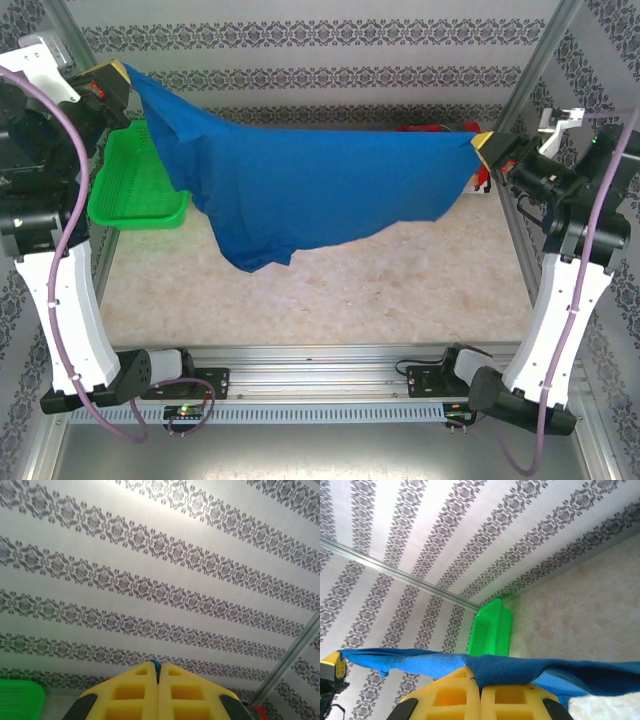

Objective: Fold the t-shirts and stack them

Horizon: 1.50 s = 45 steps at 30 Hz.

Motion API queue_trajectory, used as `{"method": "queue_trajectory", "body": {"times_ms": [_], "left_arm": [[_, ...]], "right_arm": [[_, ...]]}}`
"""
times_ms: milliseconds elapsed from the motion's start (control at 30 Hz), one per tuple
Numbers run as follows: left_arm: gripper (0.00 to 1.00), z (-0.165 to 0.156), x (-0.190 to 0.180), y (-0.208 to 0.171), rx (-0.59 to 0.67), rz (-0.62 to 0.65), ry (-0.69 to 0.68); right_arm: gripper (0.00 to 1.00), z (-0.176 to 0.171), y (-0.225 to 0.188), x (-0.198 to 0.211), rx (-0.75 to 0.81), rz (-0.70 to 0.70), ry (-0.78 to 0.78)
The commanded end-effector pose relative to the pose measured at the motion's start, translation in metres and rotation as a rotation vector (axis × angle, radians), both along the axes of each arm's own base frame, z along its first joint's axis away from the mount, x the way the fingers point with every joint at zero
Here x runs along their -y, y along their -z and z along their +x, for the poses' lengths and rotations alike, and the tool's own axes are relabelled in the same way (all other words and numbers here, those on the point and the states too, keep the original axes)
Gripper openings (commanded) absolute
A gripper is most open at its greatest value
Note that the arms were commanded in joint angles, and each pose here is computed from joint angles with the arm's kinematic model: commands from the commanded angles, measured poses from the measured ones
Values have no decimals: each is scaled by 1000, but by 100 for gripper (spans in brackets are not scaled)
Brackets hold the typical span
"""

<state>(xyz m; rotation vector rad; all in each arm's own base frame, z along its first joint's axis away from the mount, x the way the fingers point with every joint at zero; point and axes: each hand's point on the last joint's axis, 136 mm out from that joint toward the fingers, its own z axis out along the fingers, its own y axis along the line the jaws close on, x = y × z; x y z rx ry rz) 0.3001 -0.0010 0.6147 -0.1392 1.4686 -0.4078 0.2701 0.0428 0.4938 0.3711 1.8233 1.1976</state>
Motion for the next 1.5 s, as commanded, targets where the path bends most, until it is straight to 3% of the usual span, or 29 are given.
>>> {"method": "queue_trajectory", "body": {"times_ms": [0, 367, 467, 633, 933, 1300, 1467], "left_arm": [[0, -49, -3, -38, 124, 62, -75], [0, -100, 6, -88, 286, 76, -85], [0, -91, 4, -84, 265, 74, -88], [0, -49, -4, -58, 165, 71, -86], [0, 47, -15, 41, -47, 12, -21], [0, 151, -21, 203, -341, -51, 29], [0, 191, -21, 267, -461, -42, 29]], "right_arm": [[0, -28, -35, -11, 86, 19, -13], [0, -63, -63, -31, 105, 102, -71], [0, -59, -53, -29, 78, 120, -64], [0, -35, -23, -15, 10, 136, -37], [0, 25, 72, 1, -189, 49, 1], [0, 110, 207, 31, -430, -99, 4], [0, 151, 245, 49, -479, -169, 1]]}}
